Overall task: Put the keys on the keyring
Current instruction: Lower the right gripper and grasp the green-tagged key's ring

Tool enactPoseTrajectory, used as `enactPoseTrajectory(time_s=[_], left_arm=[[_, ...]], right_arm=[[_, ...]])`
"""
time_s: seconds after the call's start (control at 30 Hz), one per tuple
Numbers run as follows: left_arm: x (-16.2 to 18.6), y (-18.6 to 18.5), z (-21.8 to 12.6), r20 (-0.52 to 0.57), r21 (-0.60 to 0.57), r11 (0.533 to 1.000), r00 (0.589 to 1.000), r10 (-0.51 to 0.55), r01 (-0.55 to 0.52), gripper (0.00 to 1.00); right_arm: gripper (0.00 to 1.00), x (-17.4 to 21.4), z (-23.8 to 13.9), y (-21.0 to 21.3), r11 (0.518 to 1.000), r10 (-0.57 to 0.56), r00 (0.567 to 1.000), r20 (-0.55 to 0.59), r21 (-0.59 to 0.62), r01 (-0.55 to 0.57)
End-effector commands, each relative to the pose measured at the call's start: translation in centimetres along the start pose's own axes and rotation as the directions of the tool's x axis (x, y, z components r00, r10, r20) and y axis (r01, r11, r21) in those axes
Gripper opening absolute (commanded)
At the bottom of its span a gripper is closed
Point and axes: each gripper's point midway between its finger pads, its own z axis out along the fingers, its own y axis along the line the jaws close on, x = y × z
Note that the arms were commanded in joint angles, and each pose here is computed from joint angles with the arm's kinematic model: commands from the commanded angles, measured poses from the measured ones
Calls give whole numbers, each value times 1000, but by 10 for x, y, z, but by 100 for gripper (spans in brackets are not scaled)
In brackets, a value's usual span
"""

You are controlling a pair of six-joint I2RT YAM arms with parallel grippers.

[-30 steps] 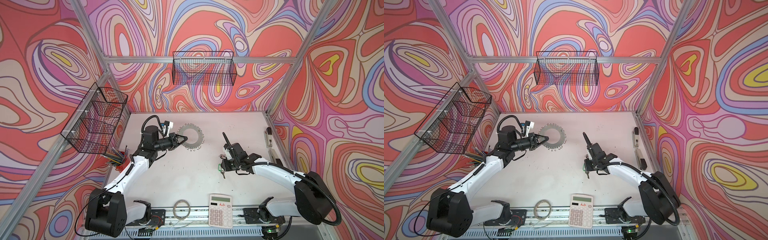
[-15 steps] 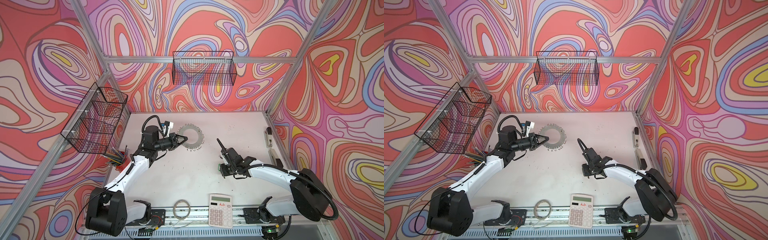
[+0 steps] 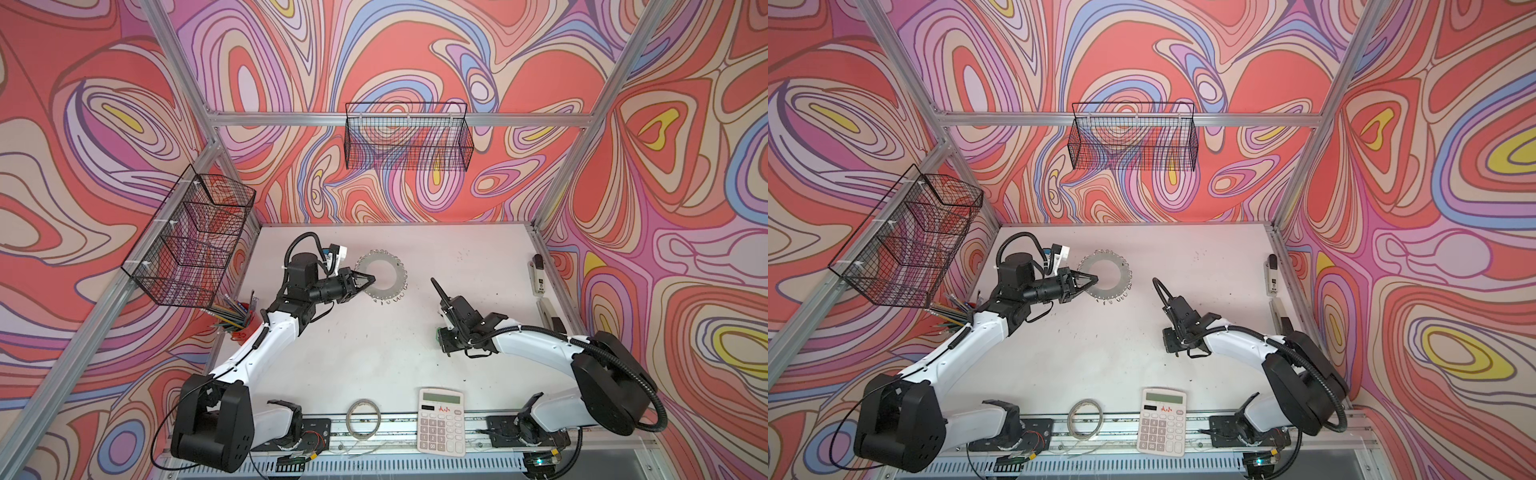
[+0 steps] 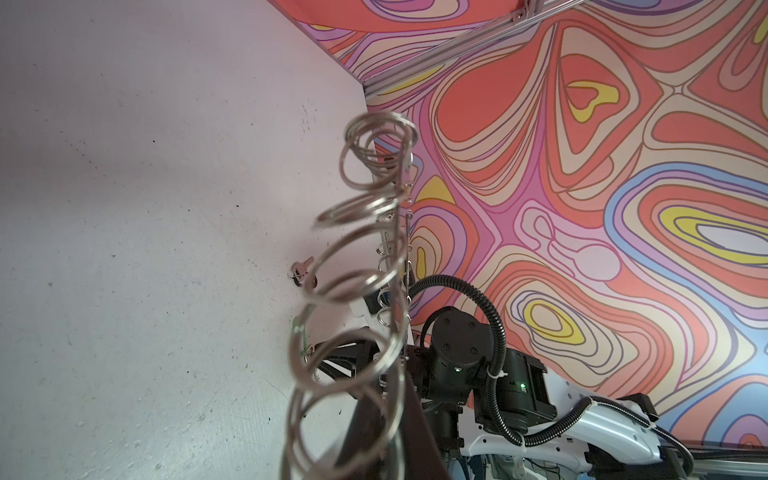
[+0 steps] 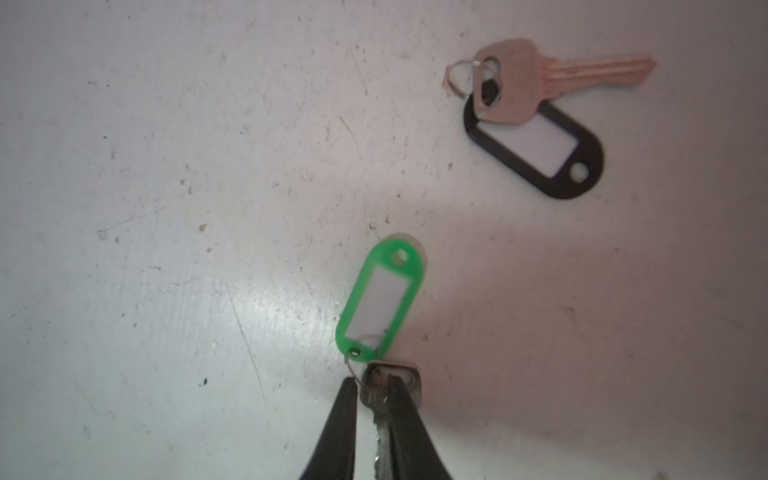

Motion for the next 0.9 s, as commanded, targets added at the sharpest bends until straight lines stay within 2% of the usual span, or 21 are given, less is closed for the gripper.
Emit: enactPoseTrajectory(time_s=[0.0, 0.33, 0.87], left_arm=[[1, -7, -1, -6, 24, 999, 1000, 26, -26, 0], [1, -8, -2, -7, 16, 1000, 1000, 27, -27, 0], [1, -6, -2, -7, 3, 1000, 1000, 21, -21, 0]], right_arm=[[14, -8, 1, 2, 1000, -12, 1000, 19, 8, 12], [13, -6, 5, -1, 999, -30, 1000, 6, 27, 30], [0, -17, -5, 6, 998, -61, 997, 57, -5, 62]])
